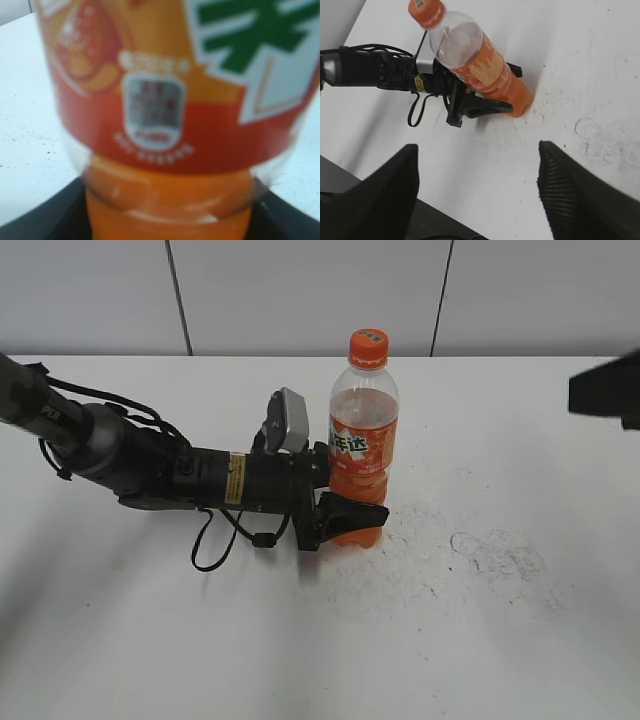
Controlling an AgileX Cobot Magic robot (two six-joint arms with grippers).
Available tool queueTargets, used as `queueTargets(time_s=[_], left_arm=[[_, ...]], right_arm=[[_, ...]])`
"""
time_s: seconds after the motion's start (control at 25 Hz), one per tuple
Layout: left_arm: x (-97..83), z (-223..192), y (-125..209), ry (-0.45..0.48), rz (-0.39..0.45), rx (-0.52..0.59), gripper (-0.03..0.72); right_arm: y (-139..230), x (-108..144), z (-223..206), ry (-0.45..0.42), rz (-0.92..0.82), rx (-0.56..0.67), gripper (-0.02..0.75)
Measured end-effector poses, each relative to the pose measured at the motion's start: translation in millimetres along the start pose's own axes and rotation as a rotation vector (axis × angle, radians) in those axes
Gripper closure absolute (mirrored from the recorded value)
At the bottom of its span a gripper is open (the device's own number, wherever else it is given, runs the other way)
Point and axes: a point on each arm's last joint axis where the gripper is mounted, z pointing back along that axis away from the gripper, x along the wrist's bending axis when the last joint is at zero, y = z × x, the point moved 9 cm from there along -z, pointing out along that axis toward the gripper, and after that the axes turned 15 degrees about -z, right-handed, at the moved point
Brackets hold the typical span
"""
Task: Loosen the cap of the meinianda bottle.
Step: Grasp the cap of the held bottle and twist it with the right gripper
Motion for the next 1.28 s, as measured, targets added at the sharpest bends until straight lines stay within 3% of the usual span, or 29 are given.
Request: queueTargets(time_s=[0.4,0.8,1.28], left_arm=[[0.0,0.0,0.0,0.0,-0.002,0.0,0.172],[0.0,0.0,-0.2,0.0,-0.003,-0.001,0.172],[0.1,0.0,-0.2,-0.001,-0.002,-0.001,0.173]], right_arm=[[-66.4,26.7,-28.0,-0.052,0.01,0.115,0.194],[-83.0,57.0,-90.6,0.161,0.147,0.332,0.194],[-90.8,68.6,-160.1,0.209,0.174,0.427,0.194]])
